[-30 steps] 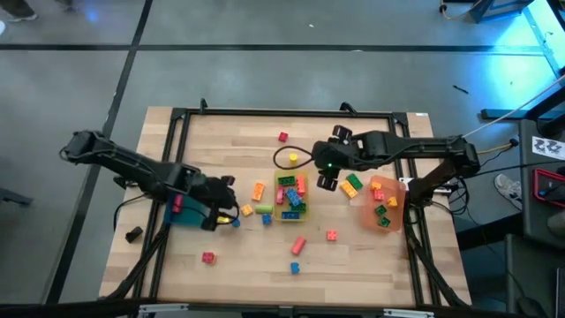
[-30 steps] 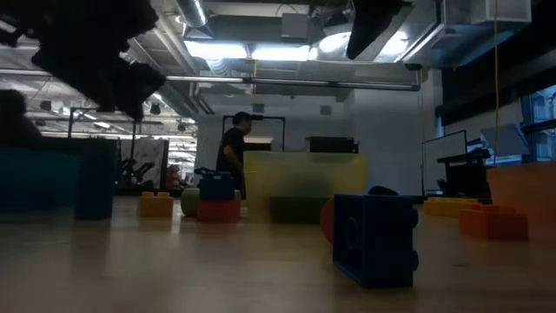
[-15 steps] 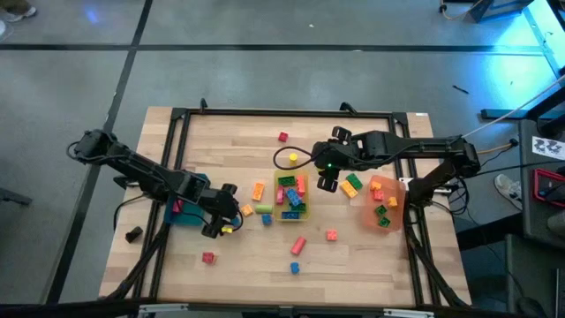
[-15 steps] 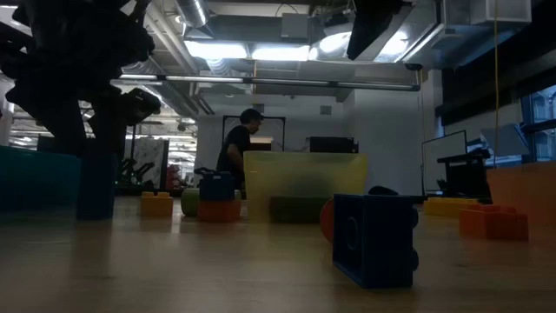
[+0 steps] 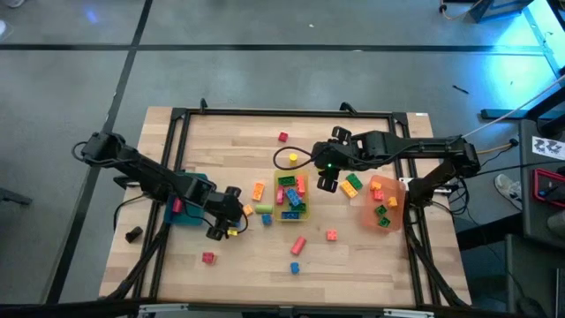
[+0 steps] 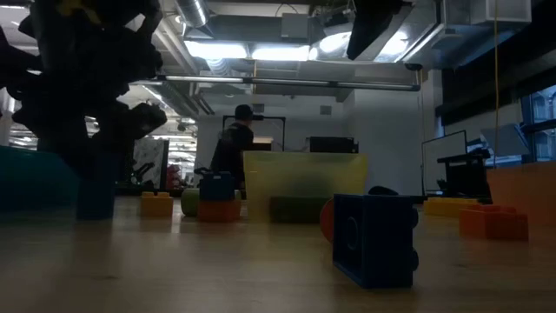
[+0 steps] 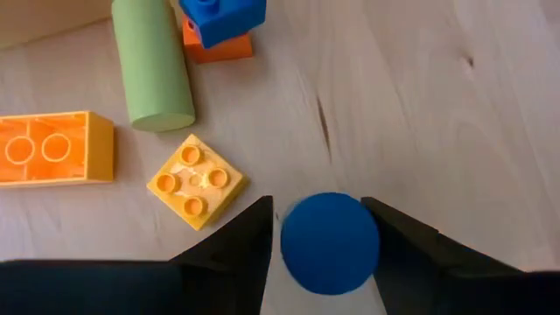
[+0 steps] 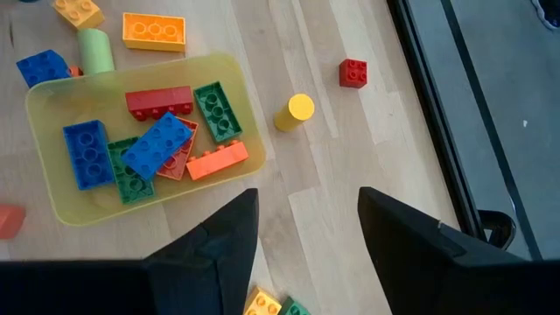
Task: Sort blocks by size
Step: Put the blue cylindrical block into the blue bin
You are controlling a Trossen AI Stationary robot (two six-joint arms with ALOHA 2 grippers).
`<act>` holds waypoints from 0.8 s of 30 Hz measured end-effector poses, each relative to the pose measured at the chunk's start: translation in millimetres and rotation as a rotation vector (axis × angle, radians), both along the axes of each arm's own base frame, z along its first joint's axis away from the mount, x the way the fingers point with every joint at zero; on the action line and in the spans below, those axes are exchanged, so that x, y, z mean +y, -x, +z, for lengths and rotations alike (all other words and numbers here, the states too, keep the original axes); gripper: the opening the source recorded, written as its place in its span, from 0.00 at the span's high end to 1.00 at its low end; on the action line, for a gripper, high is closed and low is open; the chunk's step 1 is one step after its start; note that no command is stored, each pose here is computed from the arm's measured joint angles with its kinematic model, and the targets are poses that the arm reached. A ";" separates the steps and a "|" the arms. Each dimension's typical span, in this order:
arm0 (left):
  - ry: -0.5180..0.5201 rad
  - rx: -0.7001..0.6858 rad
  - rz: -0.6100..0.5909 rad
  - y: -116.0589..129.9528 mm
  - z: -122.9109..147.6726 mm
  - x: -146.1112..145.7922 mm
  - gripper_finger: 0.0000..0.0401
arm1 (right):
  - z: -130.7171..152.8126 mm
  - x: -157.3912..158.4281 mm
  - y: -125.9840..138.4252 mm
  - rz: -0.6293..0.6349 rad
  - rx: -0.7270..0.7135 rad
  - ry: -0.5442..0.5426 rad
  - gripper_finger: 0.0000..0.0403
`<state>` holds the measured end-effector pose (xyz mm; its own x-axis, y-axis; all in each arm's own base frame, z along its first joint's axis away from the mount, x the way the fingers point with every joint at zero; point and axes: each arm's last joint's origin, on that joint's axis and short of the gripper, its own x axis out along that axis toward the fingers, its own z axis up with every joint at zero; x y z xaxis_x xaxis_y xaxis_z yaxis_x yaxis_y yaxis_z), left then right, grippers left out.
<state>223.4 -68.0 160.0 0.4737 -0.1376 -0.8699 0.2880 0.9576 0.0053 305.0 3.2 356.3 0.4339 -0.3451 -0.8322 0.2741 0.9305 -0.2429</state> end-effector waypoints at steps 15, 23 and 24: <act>0.051 -0.105 0.080 -17.1 65.1 -3.4 0.71 | -3.6 -0.3 7.7 0.112 0.136 0.056 0.51; -0.020 0.082 0.358 23.0 116.9 12.6 0.71 | -17.2 -5.2 20.3 0.071 0.199 0.042 0.51; -0.025 0.123 0.416 31.6 117.9 15.5 0.71 | -21.9 -5.1 22.9 0.064 0.206 0.040 0.51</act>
